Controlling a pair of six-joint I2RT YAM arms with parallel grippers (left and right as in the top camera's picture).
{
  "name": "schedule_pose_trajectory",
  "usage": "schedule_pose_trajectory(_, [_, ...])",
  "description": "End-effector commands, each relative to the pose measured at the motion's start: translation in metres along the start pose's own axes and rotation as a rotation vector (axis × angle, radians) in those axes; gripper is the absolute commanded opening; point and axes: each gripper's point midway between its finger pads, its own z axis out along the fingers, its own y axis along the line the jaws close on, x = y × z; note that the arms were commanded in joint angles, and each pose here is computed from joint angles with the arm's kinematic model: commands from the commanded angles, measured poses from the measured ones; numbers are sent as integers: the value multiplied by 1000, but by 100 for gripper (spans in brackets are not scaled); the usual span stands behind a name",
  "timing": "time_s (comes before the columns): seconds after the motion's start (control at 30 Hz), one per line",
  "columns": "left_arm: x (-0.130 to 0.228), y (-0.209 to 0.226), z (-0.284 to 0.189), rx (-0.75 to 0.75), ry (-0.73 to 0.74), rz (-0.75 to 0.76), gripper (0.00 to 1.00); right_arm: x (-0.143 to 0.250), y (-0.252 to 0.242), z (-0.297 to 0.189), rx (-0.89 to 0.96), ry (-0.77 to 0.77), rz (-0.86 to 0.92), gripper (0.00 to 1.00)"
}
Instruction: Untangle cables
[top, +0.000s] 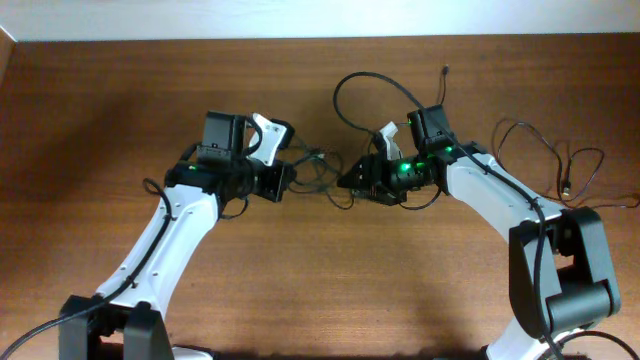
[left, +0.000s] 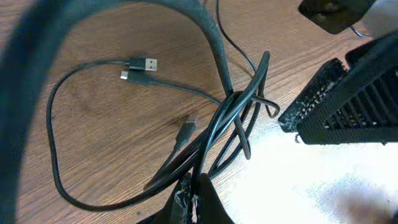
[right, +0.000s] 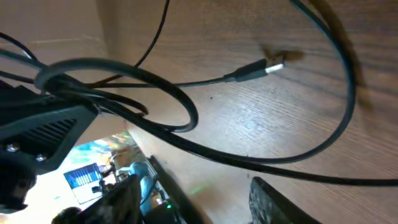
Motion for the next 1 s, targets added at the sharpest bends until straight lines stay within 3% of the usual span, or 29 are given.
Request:
schedule_pose_trajectory(0.0, [10, -5, 7, 51, 13, 99, 0, -2, 16, -6, -40, -6, 95, 50])
schedule_pose_trajectory(0.13, [24, 0, 20, 59, 44, 159, 0, -18, 27, -7, -81, -50, 188, 50])
schedule_pose_trajectory(0.47, [16, -39, 18, 305, -12, 154, 0, -43, 25, -4, -35, -187, 278, 50])
schedule_pose_trajectory(0.57, [16, -41, 18, 314, -14, 154, 0, -39, 35, -3, -91, -142, 365, 50])
schedule_pose_trajectory(0.77, [16, -39, 18, 303, -14, 156, 0, -30, 46, 13, -83, -127, 373, 50])
schedule_pose_trajectory(0.8, [16, -41, 18, 314, -16, 155, 0, -36, 41, 12, -60, -165, 375, 47])
schedule_pose_trajectory(0.93, [15, -42, 17, 323, -18, 155, 0, -60, 18, 6, 55, -331, 319, 4])
schedule_pose_trajectory(0.97, [16, -40, 18, 307, -15, 155, 0, -60, 18, 6, 59, -330, 286, 4])
